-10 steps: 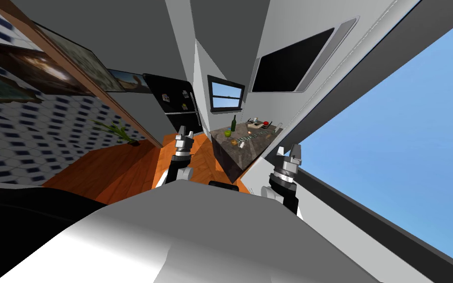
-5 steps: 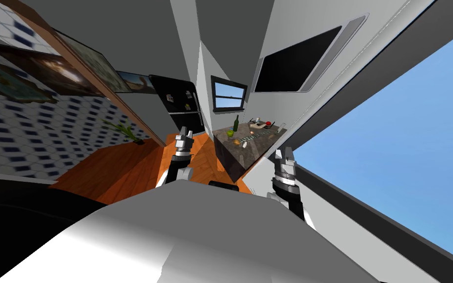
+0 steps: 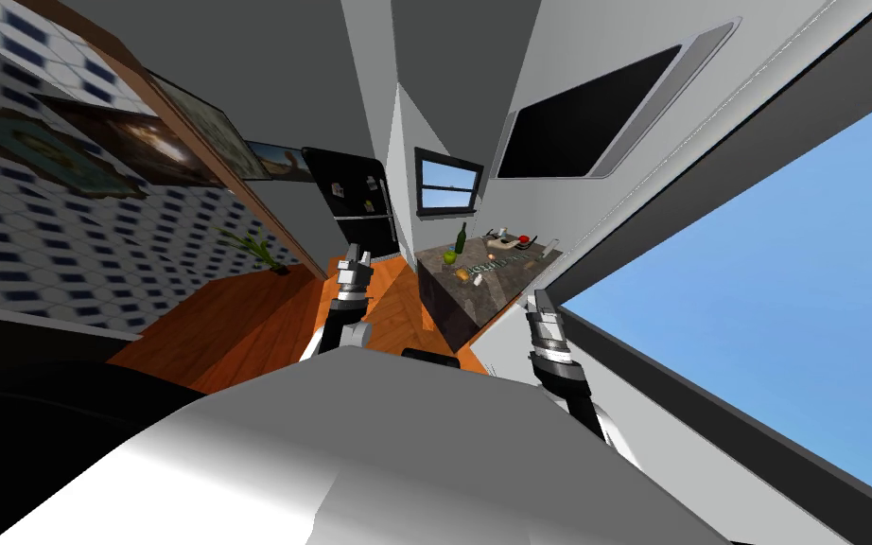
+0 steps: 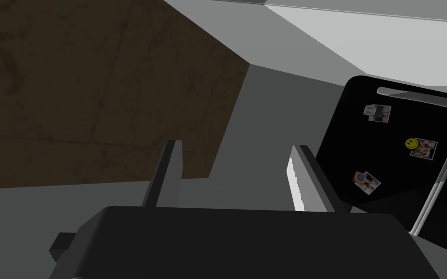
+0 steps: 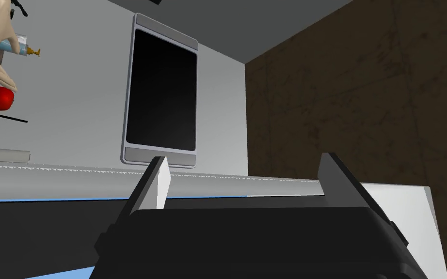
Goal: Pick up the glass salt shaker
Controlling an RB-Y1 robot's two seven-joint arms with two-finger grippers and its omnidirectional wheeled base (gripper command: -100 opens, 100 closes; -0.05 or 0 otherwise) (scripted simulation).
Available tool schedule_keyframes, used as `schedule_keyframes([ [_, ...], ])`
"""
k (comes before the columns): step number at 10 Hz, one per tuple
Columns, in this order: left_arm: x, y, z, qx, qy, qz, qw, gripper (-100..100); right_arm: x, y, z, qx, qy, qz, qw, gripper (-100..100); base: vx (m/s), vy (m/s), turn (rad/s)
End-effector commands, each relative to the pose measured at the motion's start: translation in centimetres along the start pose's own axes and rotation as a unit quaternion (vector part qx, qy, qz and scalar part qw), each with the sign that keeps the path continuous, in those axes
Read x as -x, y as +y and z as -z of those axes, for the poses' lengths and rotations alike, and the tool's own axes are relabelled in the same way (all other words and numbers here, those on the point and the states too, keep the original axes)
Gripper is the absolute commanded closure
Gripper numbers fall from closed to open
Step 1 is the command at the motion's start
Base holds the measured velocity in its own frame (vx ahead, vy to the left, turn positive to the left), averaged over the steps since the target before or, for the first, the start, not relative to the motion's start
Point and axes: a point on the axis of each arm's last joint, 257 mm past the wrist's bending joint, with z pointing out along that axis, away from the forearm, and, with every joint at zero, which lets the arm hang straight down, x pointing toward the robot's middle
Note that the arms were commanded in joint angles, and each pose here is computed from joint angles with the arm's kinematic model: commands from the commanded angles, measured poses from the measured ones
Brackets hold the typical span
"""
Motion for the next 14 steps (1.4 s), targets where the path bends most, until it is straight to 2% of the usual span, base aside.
schedule_keyframes([
  [1, 0.0, 0.0, 0.0, 0.0, 0.0, 0.0, 1.0, 0, -0.3, -0.5, 0.6, -0.008, 0.02, 0.012, 0.9997, -100, -0.014, 0.057, 0.027],
  [3, 0.0, 0.0, 0.0, 0.0, 0.0, 0.0, 1.0, 0, -0.7, -2.7, 2.1, -0.043, 0.06, 0.042, 0.9964, -100, -0.018, 0.063, 0.097],
  [4, 0.0, 0.0, 0.0, 0.0, 0.0, 0.0, 1.0, 0, -1.0, -2.6, 2.1, -0.04, 0.07, 0.046, 0.9956, -100, -0.007, 0.052, 0.042],
  [5, 0.0, 0.0, 0.0, 0.0, 0.0, 0.0, 1.0, 0, -1.1, -3.8, 3.0, -0.059, 0.091, 0.061, 0.9922, -100, 0.003, 0.059, 0.095],
  [6, 0.0, 0.0, 0.0, 0.0, 0.0, 0.0, 1.0, 0, -1.2, -3.7, 3.0, -0.057, 0.096, 0.063, 0.9917, -100, -0.001, 0.047, 0.044],
  [7, 0.0, 0.0, 0.0, 0.0, 0.0, 0.0, 1.0, 0, -1.3, -4.9, 3.9, -0.076, 0.118, 0.078, 0.987, -100, 0.0, 0.053, 0.1],
  [8, 0.0, 0.0, 0.0, 0.0, 0.0, 0.0, 1.0, 0, -1.4, -4.9, 3.9, -0.075, 0.123, 0.08, 0.9864, -100, 0.003, 0.037, 0.042],
  [9, 0.0, 0.0, 0.0, 0.0, 0.0, 0.0, 1.0, 0, -1.5, -6.1, 4.9, -0.094, 0.145, 0.095, 0.9803, -100, 0.006, 0.046, 0.09],
  [10, 0.0, 0.0, 0.0, 0.0, 0.0, 0.0, 1.0, 0, -1.6, -6.1, 4.9, -0.093, 0.149, 0.097, 0.9797, -100, 0.002, 0.037, 0.054],
  [11, 0.0, 0.0, 0.0, 0.0, 0.0, 0.0, 1.0, 0, -1.5, -7.3, 6.0, -0.113, 0.17, 0.111, 0.9726, -100, 0.01, 0.045, 0.096],
  [12, 0.0, 0.0, 0.0, 0.0, 0.0, 0.0, 1.0, 0, -1.6, -7.3, 5.9, -0.111, 0.175, 0.113, 0.9717, -100, 0.013, 0.04, 0.068],
  [13, 0.0, 0.0, 0.0, 0.0, 0.0, 0.0, 1.0, 0, -1.5, -8.5, 7.1, -0.132, 0.195, 0.127, 0.9635, -100, 0.014, 0.048, 0.107],
  [14, 0.0, 0.0, 0.0, 0.0, 0.0, 0.0, 1.0, 0, -1.6, -8.5, 7.0, -0.13, 0.201, 0.129, 0.9623, -100, 0.013, 0.035, 0.063],
])
